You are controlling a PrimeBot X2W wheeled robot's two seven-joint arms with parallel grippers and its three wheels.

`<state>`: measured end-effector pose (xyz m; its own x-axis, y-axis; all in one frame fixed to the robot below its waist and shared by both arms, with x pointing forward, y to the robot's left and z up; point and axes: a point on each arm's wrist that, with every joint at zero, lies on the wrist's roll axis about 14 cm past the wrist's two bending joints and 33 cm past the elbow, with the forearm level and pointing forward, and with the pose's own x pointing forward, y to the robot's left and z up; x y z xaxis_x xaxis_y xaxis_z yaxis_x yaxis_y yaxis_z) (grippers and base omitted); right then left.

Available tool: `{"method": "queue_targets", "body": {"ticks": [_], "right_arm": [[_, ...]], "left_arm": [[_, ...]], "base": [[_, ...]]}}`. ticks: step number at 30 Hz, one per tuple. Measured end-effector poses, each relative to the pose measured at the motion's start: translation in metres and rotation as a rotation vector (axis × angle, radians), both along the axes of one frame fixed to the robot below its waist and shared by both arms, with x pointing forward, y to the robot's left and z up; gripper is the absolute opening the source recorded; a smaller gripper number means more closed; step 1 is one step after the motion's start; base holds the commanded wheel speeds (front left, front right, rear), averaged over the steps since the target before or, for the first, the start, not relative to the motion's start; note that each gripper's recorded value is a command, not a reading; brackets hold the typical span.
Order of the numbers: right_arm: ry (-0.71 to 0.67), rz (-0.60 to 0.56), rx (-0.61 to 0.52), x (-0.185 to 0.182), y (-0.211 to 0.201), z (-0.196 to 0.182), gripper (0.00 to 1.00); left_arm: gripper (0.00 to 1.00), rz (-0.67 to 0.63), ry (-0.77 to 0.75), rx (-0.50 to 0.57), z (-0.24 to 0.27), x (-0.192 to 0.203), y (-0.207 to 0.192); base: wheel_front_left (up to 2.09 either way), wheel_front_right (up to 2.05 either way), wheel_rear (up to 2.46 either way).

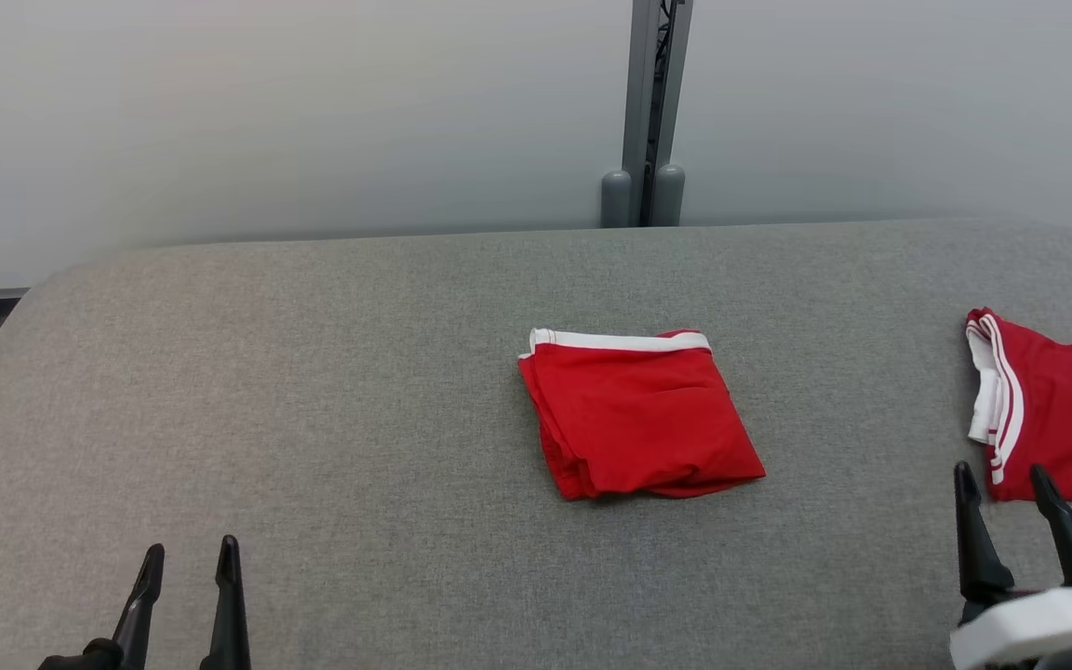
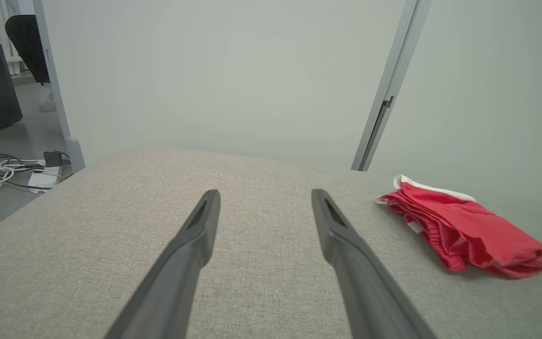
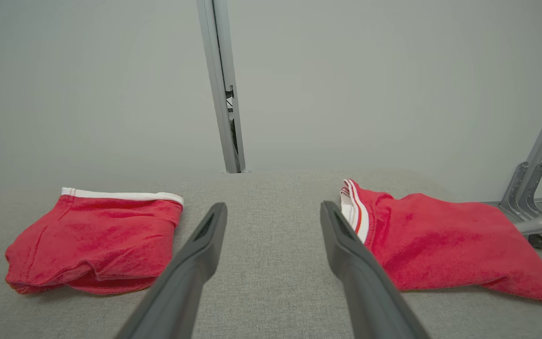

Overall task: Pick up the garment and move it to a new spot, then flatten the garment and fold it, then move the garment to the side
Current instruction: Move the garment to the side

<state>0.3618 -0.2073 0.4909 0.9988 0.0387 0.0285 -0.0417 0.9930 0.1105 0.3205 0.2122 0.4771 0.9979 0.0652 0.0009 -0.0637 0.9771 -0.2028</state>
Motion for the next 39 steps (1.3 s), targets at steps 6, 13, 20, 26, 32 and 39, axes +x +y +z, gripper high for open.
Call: {"method": "queue_targets", "body": {"ticks": [6,13,20,26,32,39], "right_arm": [[0.148,0.133,0.166,0.057,0.040,0.007,1.00],[0.483,0.320,0.194,0.102,0.091,-0.030,1.00],[0.728,0.407,0.145,0.115,0.123,-0.080,1.00],[0.836,0.415,0.167,0.118,0.138,-0.110,1.00],[0.772,0.415,0.280,0.124,0.152,-0.100,0.00],[0.609,0.287,0.169,0.146,0.072,-0.056,0.00]], "left_arm": [[1.00,-0.028,0.000,0.012,0.001,0.014,-0.008],[1.00,-0.054,0.017,0.012,-0.005,0.032,-0.018],[1.00,0.000,0.051,-0.003,-0.014,0.030,-0.002],[1.00,0.032,0.086,-0.005,-0.024,0.026,0.007],[1.00,0.011,0.078,-0.010,-0.024,0.040,0.001],[1.00,-0.113,0.068,-0.007,-0.028,0.068,-0.032]], "base": [[0.00,0.00,0.00],[0.00,0.00,0.00],[0.00,0.00,0.00],[0.00,0.00,0.00],[0.00,0.00,0.00],[0.00,0.00,0.00]]}}
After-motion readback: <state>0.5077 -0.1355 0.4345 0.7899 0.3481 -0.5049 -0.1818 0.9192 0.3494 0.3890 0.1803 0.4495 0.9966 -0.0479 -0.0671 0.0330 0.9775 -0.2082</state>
